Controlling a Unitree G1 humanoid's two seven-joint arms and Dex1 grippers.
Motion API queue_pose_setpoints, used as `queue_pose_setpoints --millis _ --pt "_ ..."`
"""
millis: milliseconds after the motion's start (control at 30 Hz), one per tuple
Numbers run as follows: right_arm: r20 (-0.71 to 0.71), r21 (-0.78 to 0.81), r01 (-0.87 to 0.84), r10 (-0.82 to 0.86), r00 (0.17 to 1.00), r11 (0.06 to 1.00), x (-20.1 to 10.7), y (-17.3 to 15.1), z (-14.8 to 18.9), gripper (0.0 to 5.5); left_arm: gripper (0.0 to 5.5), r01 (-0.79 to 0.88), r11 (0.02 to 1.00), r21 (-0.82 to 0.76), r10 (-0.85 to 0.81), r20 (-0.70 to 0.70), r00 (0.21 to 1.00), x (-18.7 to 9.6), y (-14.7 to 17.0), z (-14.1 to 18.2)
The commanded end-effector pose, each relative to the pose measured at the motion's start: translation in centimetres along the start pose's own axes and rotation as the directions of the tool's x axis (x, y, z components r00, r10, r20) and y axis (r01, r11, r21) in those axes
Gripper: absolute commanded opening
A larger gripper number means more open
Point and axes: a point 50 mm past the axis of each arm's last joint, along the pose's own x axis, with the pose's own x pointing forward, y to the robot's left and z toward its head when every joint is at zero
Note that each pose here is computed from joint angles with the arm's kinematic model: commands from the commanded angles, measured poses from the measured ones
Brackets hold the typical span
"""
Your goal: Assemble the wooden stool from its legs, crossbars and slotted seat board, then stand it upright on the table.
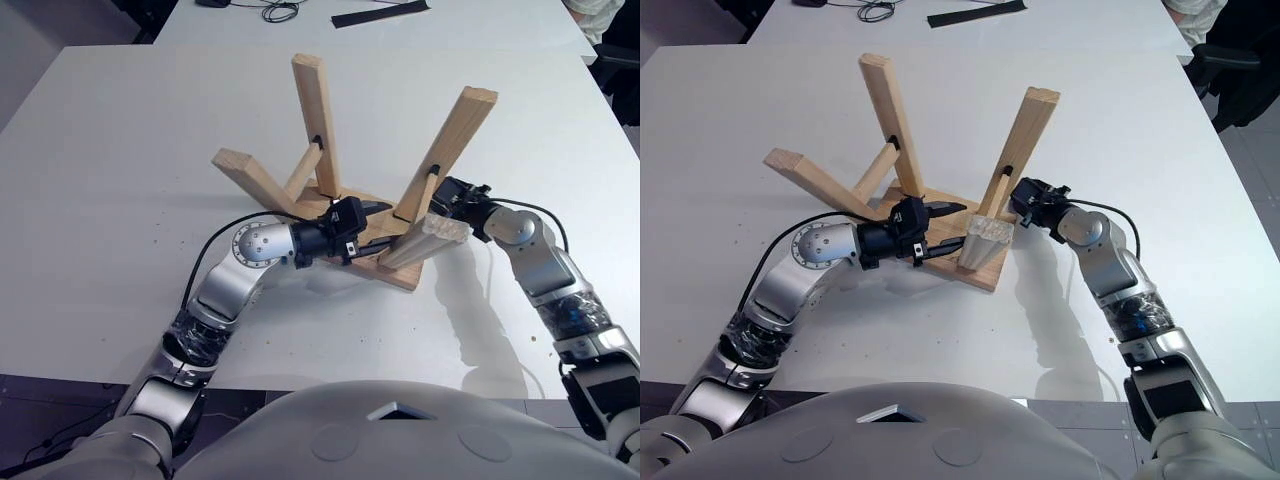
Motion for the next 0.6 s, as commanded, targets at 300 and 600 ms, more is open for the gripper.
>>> queue_pose_setpoints --millis 300,600 --pt "0.076 0.084 0.059 -0.065 0.995 0.995 0.9 -0.8 0.8 2.22 2.59 0.041 0.999 -0.034 -0.042 -0.038 0.998 -3.0 -1.1 0.3" --pt "-0.04 -0.011 0.101 -0.101 0.994 0.995 -5.0 -1.6 -2.7 2.22 2.59 -0.004 0.992 -0.126 -0.027 -0.241 0.97 -10.3 -3.9 -3.5"
